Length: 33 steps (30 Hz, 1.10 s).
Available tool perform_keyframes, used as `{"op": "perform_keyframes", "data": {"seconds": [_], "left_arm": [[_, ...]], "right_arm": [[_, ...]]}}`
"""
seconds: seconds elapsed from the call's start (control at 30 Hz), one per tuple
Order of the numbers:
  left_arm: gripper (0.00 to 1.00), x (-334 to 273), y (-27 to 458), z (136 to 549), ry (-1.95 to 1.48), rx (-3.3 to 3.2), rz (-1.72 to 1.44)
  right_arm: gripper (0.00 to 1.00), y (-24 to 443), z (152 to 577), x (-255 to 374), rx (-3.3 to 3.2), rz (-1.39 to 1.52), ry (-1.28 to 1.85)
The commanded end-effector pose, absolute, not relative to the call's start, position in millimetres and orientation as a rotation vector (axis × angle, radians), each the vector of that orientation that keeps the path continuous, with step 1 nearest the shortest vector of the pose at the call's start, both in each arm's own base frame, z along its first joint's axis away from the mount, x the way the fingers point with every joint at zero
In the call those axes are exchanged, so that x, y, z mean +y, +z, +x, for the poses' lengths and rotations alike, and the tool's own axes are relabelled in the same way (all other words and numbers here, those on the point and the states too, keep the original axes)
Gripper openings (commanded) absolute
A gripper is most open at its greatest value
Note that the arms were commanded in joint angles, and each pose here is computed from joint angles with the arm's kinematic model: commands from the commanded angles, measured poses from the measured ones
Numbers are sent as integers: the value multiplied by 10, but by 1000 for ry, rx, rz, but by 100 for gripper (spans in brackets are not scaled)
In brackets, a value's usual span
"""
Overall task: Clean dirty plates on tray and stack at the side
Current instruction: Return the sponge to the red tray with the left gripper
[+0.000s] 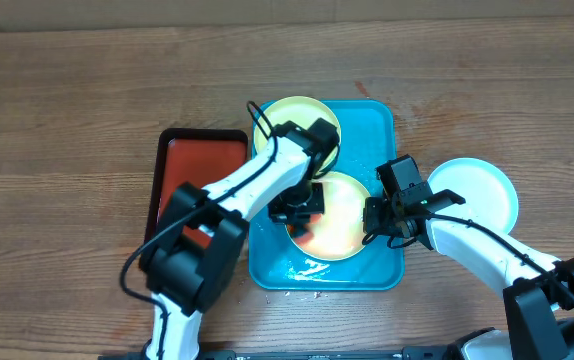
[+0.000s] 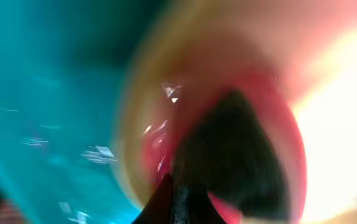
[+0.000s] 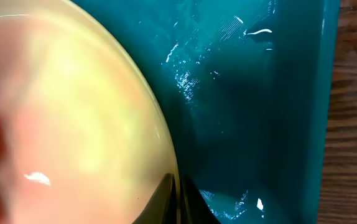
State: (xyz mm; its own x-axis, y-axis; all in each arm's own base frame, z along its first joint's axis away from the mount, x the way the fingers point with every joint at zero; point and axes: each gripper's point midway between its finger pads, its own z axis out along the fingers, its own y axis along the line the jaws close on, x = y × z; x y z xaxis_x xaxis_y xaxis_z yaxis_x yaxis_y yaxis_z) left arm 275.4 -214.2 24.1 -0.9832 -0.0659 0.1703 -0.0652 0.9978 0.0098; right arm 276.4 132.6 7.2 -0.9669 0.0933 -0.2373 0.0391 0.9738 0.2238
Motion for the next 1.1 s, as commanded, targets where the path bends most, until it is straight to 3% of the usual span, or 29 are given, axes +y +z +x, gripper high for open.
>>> {"op": "perform_keyframes", "data": {"seconds": [0.0,0.23,0.47,0.6,0.87,1.07], "left_arm": [[4,-1975,611,2972,-60,-3141,158],[4,-1918,1441,2879,199,-3265,117],[4,-753,1885,2897,-228,-3367,464],[4,-358,1597,2957,-259,-3306,562],[4,-154,457,2876,-59,-3186,562],[6,-205,368,2936,-6,-3180,544]], "right_arm": [[4,31,2746,1273,2879,87,272],[4,29,2740,1270,2882,87,271],[4,29,2741,1270,2881,87,270],[4,30,2743,1271,2881,87,271],[4,33,2753,1275,2876,86,273],[4,44,2772,1283,2869,85,277]]}}
